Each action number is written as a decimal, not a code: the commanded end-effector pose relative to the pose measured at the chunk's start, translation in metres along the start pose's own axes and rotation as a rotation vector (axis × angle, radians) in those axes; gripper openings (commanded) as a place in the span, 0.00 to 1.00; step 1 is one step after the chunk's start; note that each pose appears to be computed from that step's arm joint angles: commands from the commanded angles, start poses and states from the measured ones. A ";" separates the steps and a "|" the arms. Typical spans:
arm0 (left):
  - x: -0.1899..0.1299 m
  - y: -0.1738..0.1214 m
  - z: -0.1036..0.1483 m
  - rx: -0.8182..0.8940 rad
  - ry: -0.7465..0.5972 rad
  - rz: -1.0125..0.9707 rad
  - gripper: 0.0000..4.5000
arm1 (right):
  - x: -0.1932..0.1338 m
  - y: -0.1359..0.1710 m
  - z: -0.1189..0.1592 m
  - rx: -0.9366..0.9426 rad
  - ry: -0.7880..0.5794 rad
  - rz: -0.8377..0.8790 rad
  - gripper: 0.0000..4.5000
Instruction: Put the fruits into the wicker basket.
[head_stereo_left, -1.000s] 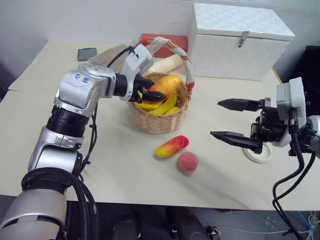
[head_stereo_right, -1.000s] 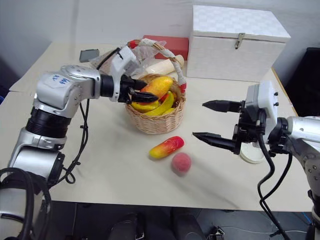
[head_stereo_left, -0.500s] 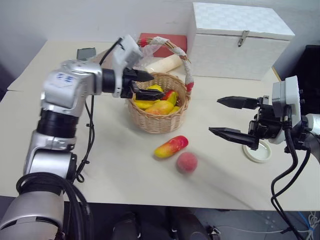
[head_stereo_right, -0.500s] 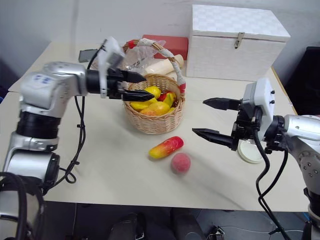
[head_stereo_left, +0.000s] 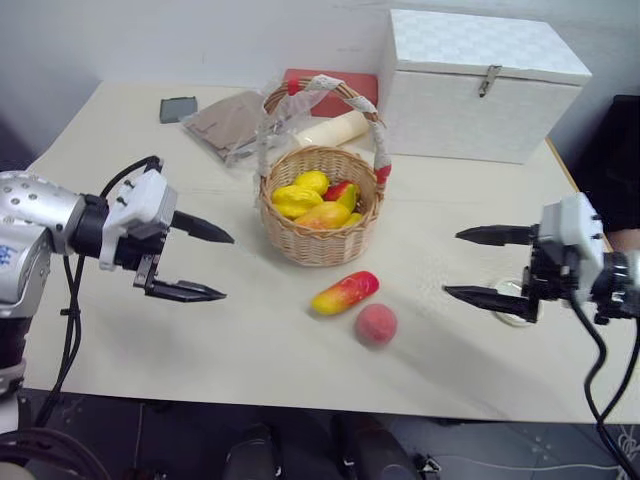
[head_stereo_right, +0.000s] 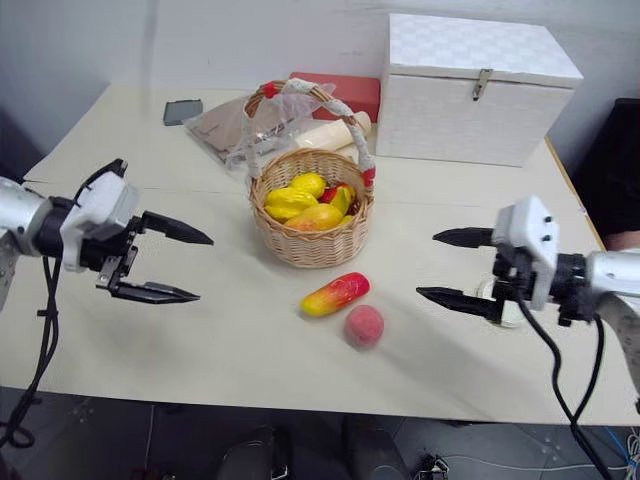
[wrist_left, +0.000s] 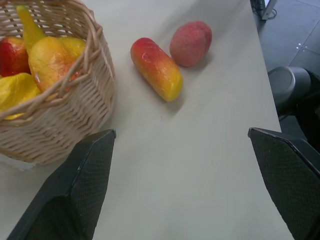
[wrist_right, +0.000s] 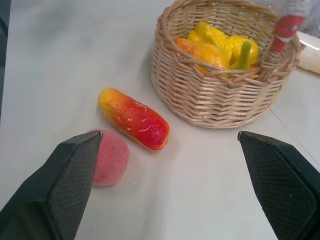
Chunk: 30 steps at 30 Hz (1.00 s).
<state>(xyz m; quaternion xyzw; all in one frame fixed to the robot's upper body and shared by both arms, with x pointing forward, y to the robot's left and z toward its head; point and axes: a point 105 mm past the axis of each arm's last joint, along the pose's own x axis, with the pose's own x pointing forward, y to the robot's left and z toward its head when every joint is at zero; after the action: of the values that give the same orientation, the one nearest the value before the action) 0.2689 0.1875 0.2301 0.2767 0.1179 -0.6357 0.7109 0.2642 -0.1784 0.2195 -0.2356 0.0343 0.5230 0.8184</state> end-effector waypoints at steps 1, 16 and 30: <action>0.001 -0.005 0.011 0.060 -0.018 0.030 0.99 | 0.016 0.000 0.000 -0.069 0.021 0.041 1.00; 0.029 -0.013 0.023 0.061 -0.109 -0.003 0.99 | 0.053 0.046 -0.049 0.008 0.053 0.184 1.00; 0.028 -0.009 0.032 0.091 -0.110 -0.038 1.00 | 0.086 0.055 -0.074 0.090 -0.019 0.131 0.79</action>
<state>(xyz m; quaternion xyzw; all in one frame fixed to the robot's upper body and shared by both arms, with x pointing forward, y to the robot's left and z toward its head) 0.2616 0.1489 0.2310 0.2622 0.0719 -0.6626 0.6978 0.2719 -0.1203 0.1028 -0.1896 0.0824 0.5701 0.7951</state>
